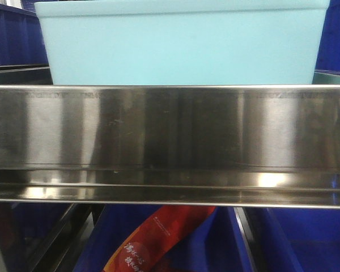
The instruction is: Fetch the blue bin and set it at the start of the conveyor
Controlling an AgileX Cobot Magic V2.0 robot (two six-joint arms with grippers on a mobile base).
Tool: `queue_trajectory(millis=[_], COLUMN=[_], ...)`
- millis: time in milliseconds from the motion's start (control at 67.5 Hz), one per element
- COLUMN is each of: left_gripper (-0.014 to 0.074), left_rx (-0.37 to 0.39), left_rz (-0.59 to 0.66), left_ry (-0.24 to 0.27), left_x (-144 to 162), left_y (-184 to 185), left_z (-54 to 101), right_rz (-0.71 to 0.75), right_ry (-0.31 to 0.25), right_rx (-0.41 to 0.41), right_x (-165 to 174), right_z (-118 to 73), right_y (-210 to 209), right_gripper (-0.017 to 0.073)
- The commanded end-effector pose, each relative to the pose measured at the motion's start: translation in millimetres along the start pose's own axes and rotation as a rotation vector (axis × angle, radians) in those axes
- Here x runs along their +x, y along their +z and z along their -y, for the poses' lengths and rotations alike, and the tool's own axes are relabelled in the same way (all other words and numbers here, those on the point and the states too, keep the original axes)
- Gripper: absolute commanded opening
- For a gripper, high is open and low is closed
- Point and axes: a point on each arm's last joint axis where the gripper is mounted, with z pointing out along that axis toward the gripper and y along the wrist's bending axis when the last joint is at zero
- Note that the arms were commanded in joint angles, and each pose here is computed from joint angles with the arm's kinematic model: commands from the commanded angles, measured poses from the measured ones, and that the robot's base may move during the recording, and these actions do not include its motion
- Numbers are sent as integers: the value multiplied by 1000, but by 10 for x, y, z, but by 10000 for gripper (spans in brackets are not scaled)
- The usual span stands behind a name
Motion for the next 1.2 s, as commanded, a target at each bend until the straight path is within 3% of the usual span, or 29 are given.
queue_trajectory(millis=[0, 385, 489, 533, 607, 696, 800, 948, 1037, 1111, 1185], left_gripper=[-111, -111, -111, -111, -111, -101, -8, 274, 412, 475, 475], left_rx=[-7, -8, -17, -18, -16, -11, -6, 0, -3, 3, 49], left_rz=[26, 91, 158, 163, 182, 161, 74, -37, -55, -91, -103], left_ry=[1, 1, -89, -98, -96, -82, -66, -66, -54, -53, -45], left_x=[-34, -92, -153, -157, -334, -597, -884, -1189, -1260, -1291, -1338], left_y=[-5, -8, -16, -16, -38, -94, -156, -82, 33, 140, 204], left_z=[-5, -6, -20, -22, -33, -48, -67, -88, -99, -99, -74], right_rz=[31, 122, 185, 190, 229, 168, 118, 115, 92, 77, 67], right_ry=[-5, -5, 4, 4, 4, 1, -4, -5, -8, -8, -8], right_rx=[5, 11, 13, 14, 6, -14, -32, -34, -30, -30, -31], right_x=[-28, -111, -168, -172, -421, -683, -1005, -1245, -1235, -1246, -1315], right_z=[3, 8, 12, 12, -4, -37, -70, -82, -79, -79, -83], right_y=[-4, -10, -19, -20, -75, -173, -291, -269, -214, -176, -159], right_gripper=[-162, -162, -162, -162, -162, -140, 32, 421, 577, 564, 557])
